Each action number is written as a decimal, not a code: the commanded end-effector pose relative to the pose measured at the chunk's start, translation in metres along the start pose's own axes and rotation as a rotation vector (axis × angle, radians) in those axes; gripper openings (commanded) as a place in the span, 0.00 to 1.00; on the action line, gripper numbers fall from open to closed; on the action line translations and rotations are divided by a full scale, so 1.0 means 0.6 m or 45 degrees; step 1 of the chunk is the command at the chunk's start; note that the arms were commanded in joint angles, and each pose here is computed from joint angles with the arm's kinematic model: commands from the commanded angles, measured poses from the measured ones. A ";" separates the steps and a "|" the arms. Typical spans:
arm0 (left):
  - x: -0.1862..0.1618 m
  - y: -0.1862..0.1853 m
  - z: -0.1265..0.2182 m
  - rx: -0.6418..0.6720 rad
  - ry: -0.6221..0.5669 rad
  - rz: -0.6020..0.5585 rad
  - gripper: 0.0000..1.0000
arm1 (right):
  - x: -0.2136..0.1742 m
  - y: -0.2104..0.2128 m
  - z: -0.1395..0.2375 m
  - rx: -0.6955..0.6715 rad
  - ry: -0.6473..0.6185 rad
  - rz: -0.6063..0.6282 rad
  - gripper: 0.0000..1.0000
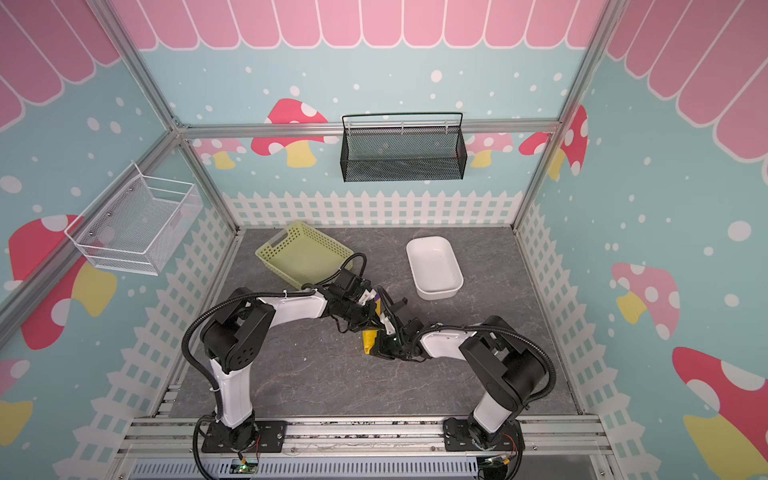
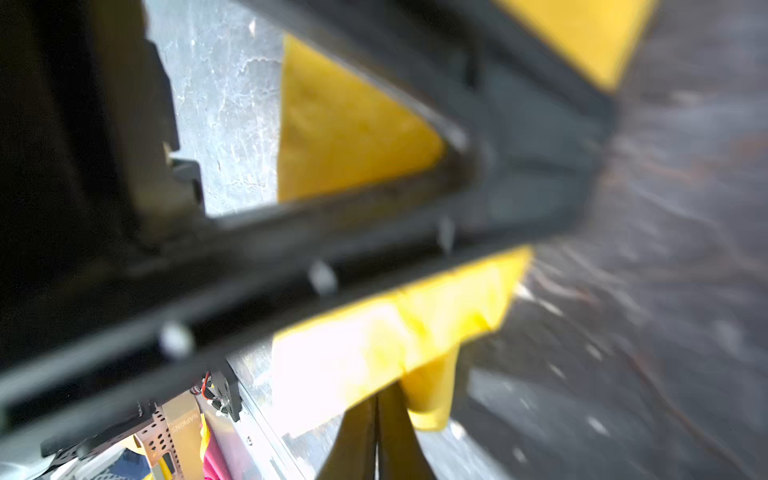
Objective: Place the utensils on the paper napkin and roll it up
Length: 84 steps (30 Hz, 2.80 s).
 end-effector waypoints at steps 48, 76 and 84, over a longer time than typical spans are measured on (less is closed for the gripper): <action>-0.006 -0.036 -0.082 -0.051 0.099 -0.027 0.01 | -0.030 -0.060 0.013 0.237 -0.063 -0.253 0.07; -0.013 -0.003 -0.121 -0.068 0.129 0.055 0.02 | -0.012 -0.030 0.057 0.215 -0.153 -0.212 0.09; -0.013 0.000 -0.121 -0.062 0.126 0.058 0.02 | 0.026 -0.008 0.078 0.198 -0.210 -0.170 0.09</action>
Point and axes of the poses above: each gripper's point midway between its finger pads, its own z axis back along the fingers, its own y axis along the line the jaws close on, x = y × z, the point moved 6 cm from there along z, back along the fingers, and after that the axes turned 9 degrees about z, right-handed, at the moved point
